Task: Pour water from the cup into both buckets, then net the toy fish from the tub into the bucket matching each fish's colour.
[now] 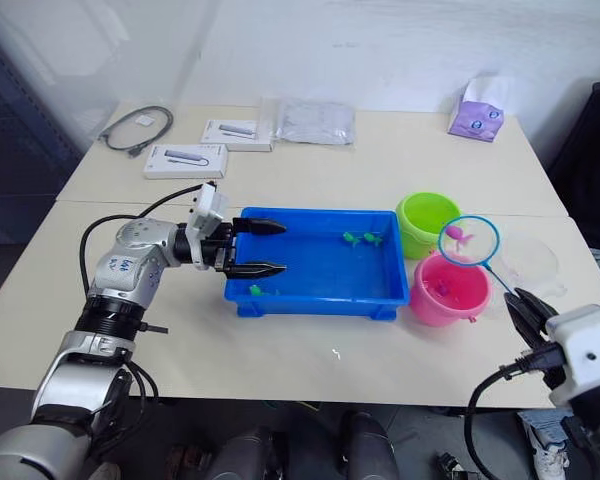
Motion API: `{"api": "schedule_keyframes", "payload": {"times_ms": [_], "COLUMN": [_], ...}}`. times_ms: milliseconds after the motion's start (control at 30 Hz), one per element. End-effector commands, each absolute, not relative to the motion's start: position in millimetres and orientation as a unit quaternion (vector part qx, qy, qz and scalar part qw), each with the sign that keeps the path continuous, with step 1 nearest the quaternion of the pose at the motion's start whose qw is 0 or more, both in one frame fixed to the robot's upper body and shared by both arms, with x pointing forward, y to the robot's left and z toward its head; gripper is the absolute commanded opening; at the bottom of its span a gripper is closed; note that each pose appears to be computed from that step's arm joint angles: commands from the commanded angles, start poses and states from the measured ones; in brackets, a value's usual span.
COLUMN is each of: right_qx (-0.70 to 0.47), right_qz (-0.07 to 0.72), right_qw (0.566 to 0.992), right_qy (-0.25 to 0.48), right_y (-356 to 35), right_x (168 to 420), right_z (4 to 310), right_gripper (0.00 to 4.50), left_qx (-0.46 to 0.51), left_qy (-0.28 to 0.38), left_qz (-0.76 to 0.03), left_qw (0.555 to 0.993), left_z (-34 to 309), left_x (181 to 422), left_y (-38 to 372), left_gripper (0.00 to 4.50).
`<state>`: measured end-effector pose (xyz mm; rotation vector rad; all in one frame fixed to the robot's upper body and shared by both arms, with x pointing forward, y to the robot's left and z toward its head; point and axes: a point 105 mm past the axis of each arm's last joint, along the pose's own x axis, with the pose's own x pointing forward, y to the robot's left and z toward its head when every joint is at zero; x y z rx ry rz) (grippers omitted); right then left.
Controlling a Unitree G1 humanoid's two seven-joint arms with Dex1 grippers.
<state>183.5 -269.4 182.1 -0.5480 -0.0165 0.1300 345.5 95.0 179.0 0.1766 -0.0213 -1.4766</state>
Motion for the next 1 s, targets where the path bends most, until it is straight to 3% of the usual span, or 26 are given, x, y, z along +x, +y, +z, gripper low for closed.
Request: {"api": "schedule_keyframes", "payload": {"times_ms": [33,233,367,400,667,733,833,1000], "right_qx": [-0.356,-0.487,-0.666,-0.681,-0.739,-0.726,-0.654,-0.343], "right_qz": [0.03,0.017,0.043,0.044,0.084,0.065,0.008,0.076], "right_qw": [0.934,0.873,0.743,0.728,0.663,0.677,0.743,0.928], "right_qy": [-0.001,-0.017,-0.046,-0.057,-0.086,-0.106,-0.139,-0.123], "right_y": [-286,-297,-296,-296,-299,-298,-300,-269], "right_x": [177,177,176,176,169,169,176,204], "right_z": [178,171,164,164,140,150,179,194], "right_gripper": [0.0,0.0,0.0,0.0,0.0,0.0,0.0,0.0], "left_qx": [0.085,0.078,0.072,0.072,0.069,0.07,0.072,0.075], "left_qy": [-0.039,-0.04,-0.037,-0.036,-0.032,-0.03,-0.028,-0.022], "left_qz": [-0.689,-0.692,-0.693,-0.693,-0.69,-0.689,-0.686,-0.674], "left_qw": [0.719,0.717,0.717,0.717,0.72,0.721,0.724,0.735], "left_z": [190,189,187,186,185,184,184,182], "left_x": [339,335,332,332,332,331,331,334], "left_y": [89,86,84,84,85,87,89,98], "left_gripper": [4.45,4.45,4.45,4.45,4.45,4.45,4.45,4.45]}}
